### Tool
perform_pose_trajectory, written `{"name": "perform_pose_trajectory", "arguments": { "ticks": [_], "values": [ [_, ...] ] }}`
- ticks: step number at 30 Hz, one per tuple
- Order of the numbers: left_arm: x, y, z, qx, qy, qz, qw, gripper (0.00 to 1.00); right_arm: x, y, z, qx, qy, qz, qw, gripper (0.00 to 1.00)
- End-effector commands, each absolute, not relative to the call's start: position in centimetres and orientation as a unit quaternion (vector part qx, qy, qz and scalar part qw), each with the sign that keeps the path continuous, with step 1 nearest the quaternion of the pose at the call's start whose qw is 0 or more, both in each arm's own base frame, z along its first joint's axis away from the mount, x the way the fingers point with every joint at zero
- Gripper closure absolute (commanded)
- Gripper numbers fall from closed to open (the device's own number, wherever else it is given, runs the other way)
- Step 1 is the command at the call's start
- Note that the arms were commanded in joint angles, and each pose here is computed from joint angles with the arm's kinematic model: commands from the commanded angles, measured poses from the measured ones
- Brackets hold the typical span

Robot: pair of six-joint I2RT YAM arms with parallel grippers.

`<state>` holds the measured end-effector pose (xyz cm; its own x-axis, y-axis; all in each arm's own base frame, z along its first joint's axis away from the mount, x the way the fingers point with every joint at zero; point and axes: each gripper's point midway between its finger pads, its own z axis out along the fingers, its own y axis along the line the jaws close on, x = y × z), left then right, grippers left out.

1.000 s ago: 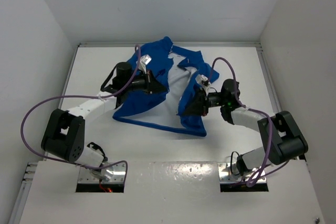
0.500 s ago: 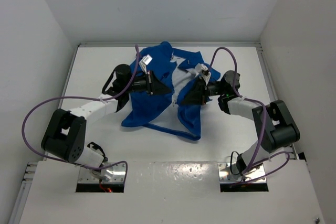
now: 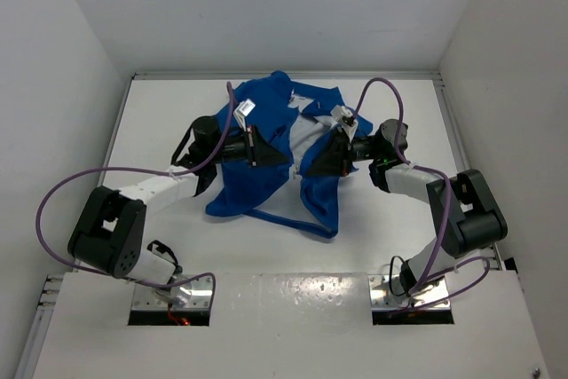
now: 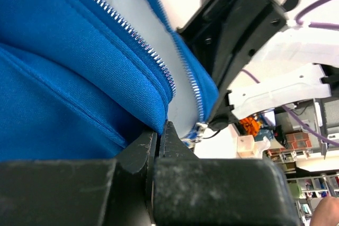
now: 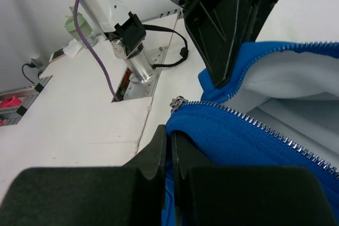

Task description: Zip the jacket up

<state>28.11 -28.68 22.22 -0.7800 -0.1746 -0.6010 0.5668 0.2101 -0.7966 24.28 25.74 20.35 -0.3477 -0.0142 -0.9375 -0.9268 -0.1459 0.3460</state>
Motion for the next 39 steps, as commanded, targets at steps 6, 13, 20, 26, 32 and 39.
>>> {"name": "perform_pose_trajectory", "arguments": {
  "ticks": [6, 13, 20, 26, 32, 39],
  "values": [
    [25.9, -28.6, 27.5, 0.185, 0.652, -0.654, 0.338, 1.0, 24.2, 25.8, 21.7, -0.466, 0.507, 0.602, 0.405, 1.0],
    [25.6, -28.5, 26.9, 0.182, 0.655, -0.656, 0.328, 1.0, 24.8, 25.9, 22.0, -0.465, 0.506, 0.6, 0.41, 1.0],
    [24.9, -29.0, 26.7, 0.195, 0.654, -0.656, 0.321, 1.0, 24.9, 25.9, 22.3, -0.463, 0.506, 0.6, 0.412, 1.0],
    [24.8, -29.3, 26.2, 0.198, 0.657, -0.655, 0.315, 1.0, 25.0, 25.9, 22.3, -0.461, 0.507, 0.6, 0.413, 1.0],
    [24.8, -29.7, 25.9, 0.199, 0.659, -0.656, 0.309, 1.0, 25.2, 26.1, 22.2, -0.459, 0.509, 0.603, 0.409, 1.0],
    [24.7, -29.9, 25.4, 0.204, 0.661, -0.654, 0.306, 1.0, 25.4, 26.2, 22.4, -0.459, 0.507, 0.6, 0.414, 1.0]
  ]
}}
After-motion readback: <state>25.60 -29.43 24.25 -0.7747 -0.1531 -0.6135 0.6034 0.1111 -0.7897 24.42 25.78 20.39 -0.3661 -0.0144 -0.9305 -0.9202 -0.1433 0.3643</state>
